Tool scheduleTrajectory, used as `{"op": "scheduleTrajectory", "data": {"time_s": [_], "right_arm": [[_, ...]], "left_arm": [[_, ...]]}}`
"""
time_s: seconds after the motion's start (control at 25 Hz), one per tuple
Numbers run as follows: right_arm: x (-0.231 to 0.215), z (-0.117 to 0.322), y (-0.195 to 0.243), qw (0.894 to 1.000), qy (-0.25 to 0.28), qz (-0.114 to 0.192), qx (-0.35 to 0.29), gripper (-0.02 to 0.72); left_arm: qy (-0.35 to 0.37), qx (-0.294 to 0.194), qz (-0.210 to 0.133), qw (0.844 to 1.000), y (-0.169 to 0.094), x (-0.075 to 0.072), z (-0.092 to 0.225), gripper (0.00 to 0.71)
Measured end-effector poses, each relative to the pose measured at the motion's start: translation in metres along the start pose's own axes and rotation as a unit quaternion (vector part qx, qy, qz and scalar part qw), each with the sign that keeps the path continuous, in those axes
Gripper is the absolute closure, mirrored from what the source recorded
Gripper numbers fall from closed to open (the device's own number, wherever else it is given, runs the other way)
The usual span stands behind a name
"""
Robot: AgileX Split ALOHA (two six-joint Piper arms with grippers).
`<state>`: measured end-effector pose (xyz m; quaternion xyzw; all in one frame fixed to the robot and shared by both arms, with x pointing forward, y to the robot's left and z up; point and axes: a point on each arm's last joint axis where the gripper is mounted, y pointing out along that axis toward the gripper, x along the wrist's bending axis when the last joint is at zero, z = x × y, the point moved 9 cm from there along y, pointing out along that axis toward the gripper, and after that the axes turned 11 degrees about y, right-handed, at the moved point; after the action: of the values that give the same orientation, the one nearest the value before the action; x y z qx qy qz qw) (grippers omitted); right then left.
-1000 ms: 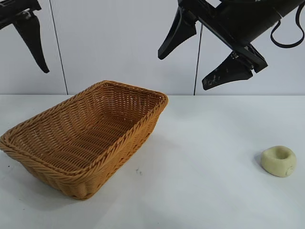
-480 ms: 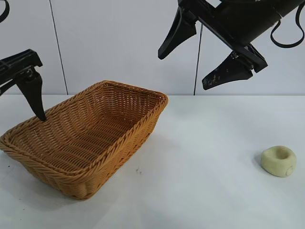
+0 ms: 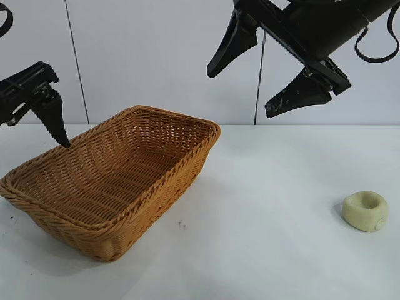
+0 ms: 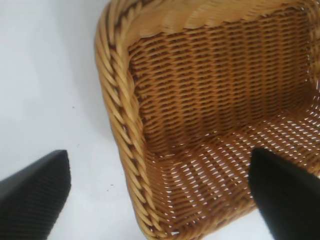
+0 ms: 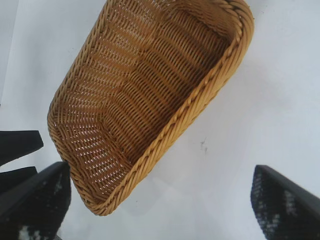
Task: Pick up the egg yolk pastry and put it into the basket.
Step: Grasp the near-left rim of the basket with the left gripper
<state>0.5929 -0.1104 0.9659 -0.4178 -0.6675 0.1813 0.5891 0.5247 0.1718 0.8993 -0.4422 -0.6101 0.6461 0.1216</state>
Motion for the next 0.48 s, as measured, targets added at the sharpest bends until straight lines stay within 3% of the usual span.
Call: {"op": "scheduleTrajectory", "data": {"time_s": [0.2, 0.48], "right_arm": [[0.0, 0.0, 0.0, 1.0, 0.0, 0.0, 0.0, 0.008], [0.0, 0.0, 0.0, 1.0, 0.0, 0.0, 0.0, 0.008]], "left_arm": [[-0.003, 0.016, -0.041, 0.999, 0.036, 0.013, 0.002, 0.018], [-0.032, 0.02, -0.043, 0.998, 0.07, 0.016, 0.003, 0.018]]}}
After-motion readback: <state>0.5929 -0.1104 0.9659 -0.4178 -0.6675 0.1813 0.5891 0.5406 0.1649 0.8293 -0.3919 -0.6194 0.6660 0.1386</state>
